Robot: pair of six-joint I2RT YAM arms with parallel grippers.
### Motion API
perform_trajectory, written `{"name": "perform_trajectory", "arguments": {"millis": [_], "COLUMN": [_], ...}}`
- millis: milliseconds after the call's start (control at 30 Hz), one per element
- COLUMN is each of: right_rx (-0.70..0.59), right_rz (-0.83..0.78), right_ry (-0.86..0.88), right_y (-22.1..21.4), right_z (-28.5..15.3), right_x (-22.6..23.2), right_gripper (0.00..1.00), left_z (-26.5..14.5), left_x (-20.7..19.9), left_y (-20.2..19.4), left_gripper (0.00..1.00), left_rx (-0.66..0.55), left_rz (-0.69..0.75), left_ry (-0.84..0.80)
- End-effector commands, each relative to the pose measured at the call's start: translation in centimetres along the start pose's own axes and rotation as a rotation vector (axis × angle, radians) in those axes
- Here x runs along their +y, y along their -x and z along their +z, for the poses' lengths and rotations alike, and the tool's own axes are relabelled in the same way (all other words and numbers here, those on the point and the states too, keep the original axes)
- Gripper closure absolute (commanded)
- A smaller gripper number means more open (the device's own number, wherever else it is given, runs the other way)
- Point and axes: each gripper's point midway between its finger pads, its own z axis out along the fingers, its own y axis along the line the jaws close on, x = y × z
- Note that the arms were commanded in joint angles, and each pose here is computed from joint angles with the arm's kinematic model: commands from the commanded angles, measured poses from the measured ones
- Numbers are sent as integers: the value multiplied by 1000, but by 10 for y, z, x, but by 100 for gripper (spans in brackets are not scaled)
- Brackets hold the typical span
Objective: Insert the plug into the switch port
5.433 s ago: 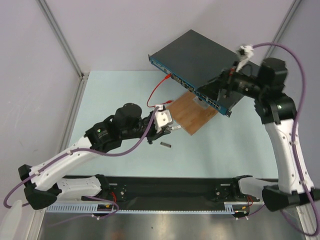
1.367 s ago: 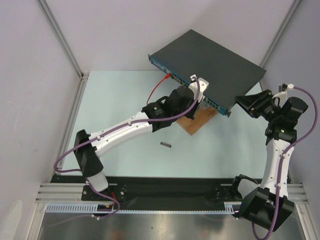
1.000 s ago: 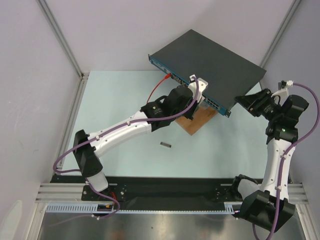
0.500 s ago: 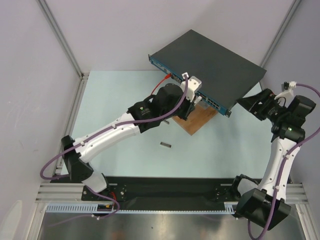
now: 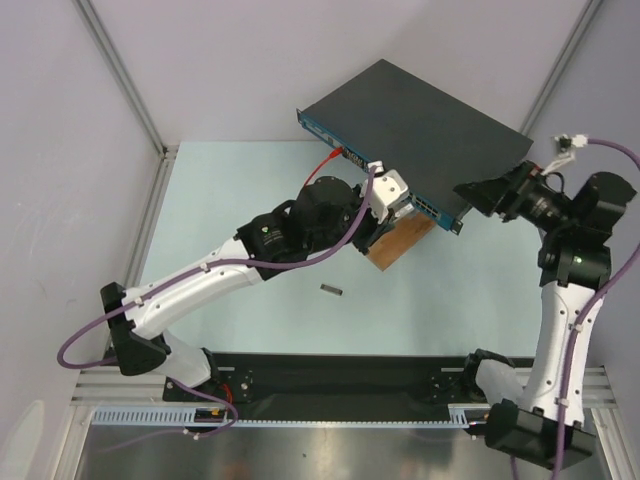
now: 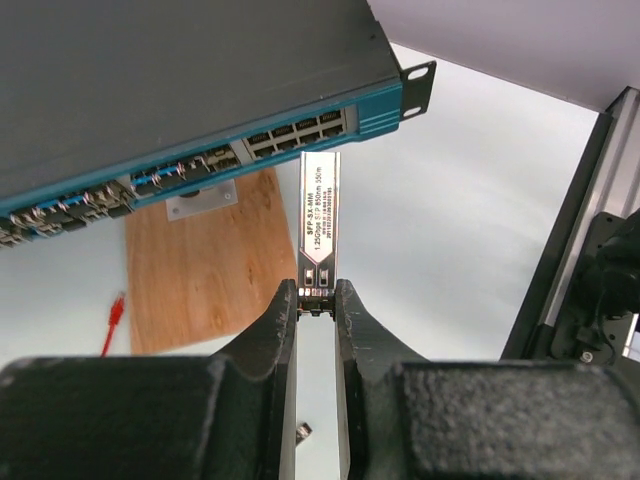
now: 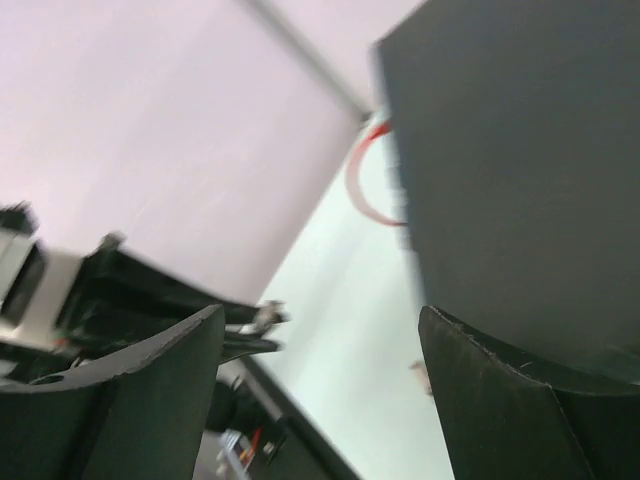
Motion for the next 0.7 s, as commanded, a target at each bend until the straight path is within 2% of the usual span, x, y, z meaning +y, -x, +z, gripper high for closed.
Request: {"name": "perform_trajectory", "arguments": {"millis": [0, 67, 500, 600, 633, 667], "right_rx": [13, 80, 210, 235, 240, 242], "right_rz": [-65, -59, 26, 53, 63, 73], "right_ry": [150, 219, 285, 292, 293, 299], "right_y": [5, -12, -49, -56, -57, -58], "right_z": [17, 32, 61, 64, 65, 65], "right_x": [55, 73, 82, 81, 81, 82], "right_gripper": [16, 18, 41, 60, 73, 80], "left_z": [-22, -23, -25, -24, -25, -24], "left_x": [2, 2, 3, 1, 1, 2], "left_y": [56, 59, 72, 72, 72, 72], "left_gripper": [100, 100, 100, 100, 100, 100], "left_rx": [-162, -170, -215, -218, -216, -218], "left_rz": [66, 74, 90, 94, 96, 96], "left_ry": [0, 3, 10, 6, 8, 14]}}
